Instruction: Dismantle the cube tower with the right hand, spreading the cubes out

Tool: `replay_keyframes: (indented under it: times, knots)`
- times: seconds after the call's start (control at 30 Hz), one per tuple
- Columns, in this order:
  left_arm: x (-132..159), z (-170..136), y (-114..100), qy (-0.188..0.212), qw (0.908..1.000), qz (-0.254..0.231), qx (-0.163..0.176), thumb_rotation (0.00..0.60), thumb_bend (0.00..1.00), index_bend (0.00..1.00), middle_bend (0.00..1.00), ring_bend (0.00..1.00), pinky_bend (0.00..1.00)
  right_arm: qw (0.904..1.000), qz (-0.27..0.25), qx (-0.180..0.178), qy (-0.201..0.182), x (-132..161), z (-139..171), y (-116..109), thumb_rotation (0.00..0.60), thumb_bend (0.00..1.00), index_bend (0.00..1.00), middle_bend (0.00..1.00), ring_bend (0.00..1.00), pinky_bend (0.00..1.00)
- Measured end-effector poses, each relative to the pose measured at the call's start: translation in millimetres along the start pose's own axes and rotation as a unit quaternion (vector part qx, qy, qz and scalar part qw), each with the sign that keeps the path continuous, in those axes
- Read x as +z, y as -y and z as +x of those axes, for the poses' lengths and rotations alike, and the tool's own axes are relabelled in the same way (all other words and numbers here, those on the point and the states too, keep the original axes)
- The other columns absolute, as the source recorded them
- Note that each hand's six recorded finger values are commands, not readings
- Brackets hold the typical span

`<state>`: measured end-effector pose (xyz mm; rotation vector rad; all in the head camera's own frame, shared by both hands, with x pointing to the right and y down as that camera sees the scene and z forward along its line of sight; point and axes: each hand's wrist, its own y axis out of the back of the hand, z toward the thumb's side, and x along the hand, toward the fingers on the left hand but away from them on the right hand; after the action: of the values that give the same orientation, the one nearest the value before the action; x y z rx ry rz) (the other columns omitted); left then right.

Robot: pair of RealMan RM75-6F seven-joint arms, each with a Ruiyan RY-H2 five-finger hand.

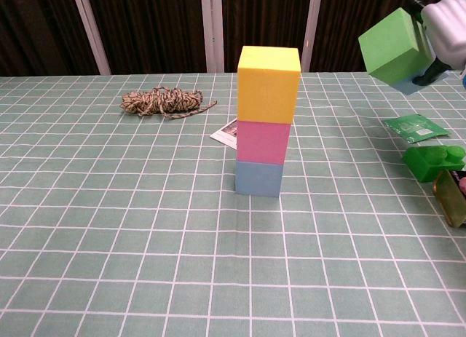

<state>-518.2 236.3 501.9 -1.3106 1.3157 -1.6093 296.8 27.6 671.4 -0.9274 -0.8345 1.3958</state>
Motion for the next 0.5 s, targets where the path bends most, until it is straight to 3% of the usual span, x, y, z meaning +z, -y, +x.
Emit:
replay_keyframes:
  times: [0.23,0.37,0.5]
  knots:
    - [1.2,-2.2,-0.7,0.0,1.0,0.001,0.005,0.6,0.18,0.2,0.0,0.0,0.08,0.9926,0.109,-0.035,-0.041,13.0,0.2,0.6,0.6,0.22,0.18,0.56,0.72,0.13]
    - [-0.2,-1.7,-1.4,-0.002,1.0,0.0,0.005,0.6,0.18,0.2,0.0,0.0,0.08,0.9953,0.089,-0.021,-0.034,18.6,3.6,5.7,0.6,0.22,0.18,0.56,0.73,0.13]
    - [-1.1,-2.2,-2.9,-0.003,1.0,-0.002,0.007,0.6,0.18,0.2,0.0,0.0,0.08,0.9993,0.036,0.012,-0.003,13.9,4.6,15.8,0.6,0.22,0.18,0.56,0.73,0.13]
